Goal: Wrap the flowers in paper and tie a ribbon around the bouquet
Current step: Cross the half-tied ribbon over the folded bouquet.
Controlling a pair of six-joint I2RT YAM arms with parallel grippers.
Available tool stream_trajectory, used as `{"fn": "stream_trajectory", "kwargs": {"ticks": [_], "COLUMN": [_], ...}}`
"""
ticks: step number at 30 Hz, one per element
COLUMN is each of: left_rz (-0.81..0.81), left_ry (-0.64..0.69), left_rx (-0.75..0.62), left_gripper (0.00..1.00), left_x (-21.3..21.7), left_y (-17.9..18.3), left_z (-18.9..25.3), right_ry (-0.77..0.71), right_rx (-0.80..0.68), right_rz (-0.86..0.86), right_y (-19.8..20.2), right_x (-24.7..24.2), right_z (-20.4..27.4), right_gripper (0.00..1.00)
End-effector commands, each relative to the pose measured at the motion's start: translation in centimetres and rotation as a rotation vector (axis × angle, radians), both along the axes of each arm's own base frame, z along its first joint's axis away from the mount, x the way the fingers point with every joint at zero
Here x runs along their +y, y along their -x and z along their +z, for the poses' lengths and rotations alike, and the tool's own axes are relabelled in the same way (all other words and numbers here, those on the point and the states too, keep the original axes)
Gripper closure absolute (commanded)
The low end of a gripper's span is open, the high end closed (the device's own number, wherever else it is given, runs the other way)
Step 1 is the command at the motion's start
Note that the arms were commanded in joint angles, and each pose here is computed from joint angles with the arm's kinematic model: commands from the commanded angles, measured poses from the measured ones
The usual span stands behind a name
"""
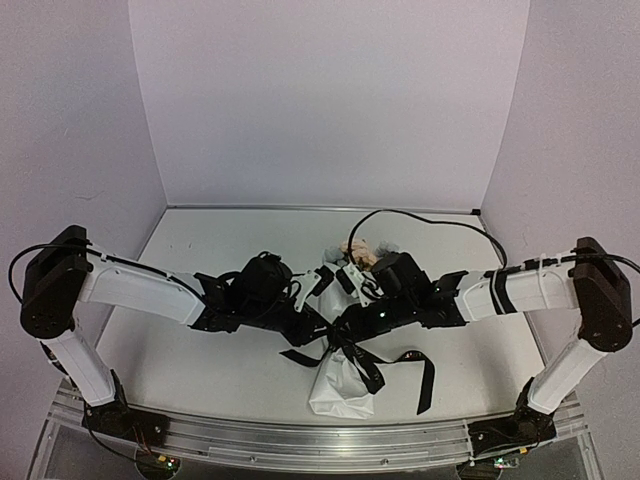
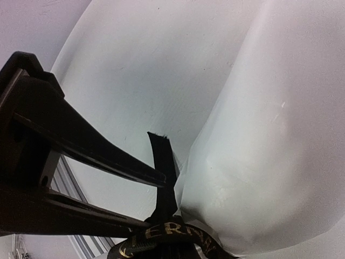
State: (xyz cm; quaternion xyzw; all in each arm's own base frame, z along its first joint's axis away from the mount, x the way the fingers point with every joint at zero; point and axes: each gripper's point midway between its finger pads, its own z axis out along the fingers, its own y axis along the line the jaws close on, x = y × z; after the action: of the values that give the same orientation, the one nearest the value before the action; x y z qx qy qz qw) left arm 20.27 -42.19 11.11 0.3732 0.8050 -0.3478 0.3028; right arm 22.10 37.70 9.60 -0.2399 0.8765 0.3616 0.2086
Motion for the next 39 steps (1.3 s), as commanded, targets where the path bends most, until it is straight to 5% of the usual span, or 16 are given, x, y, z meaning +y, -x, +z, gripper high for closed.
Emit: {"fn": "stream_trajectory", "kwargs": {"ticks": [1,9,20,28,39], "left_rz": [-0.052,-0.064,-0.051,-0.037,-0.018], "left_ry": [0.076,0.074,0.096,0.142,0.145], "left_rx": [-0.035,-0.027,-0.030,-0.047,-0.041], "left_gripper": [0.72,0.72,1.00,1.00,1.00], "left_x": [-1.3,-1.7,-1.9,-1.7,-1.8], "left_y": [0.3,0.3,0.1,0.1,-0.1], "left_z": [2.7,2.3,2.7,4.1,4.2], "right_ry": [-0.067,-0.100,-0.106,-0.090,0.066], "right_rx": [-0.042,-0.025,-0.011,-0.021,-0.048], "right_rz": [-0.008,-0.009,-0.009,-0.045,-0.065], "right_y": [-0.8,-0.8,-0.3,-0.1,1.4], "right_x": [0.8,1.0,0.7,-0.7,-5.1], "right_z": [1.2,1.2,1.1,1.6,1.5], "right_gripper": [1.00,1.00,0.97,0.72,0.51]}}
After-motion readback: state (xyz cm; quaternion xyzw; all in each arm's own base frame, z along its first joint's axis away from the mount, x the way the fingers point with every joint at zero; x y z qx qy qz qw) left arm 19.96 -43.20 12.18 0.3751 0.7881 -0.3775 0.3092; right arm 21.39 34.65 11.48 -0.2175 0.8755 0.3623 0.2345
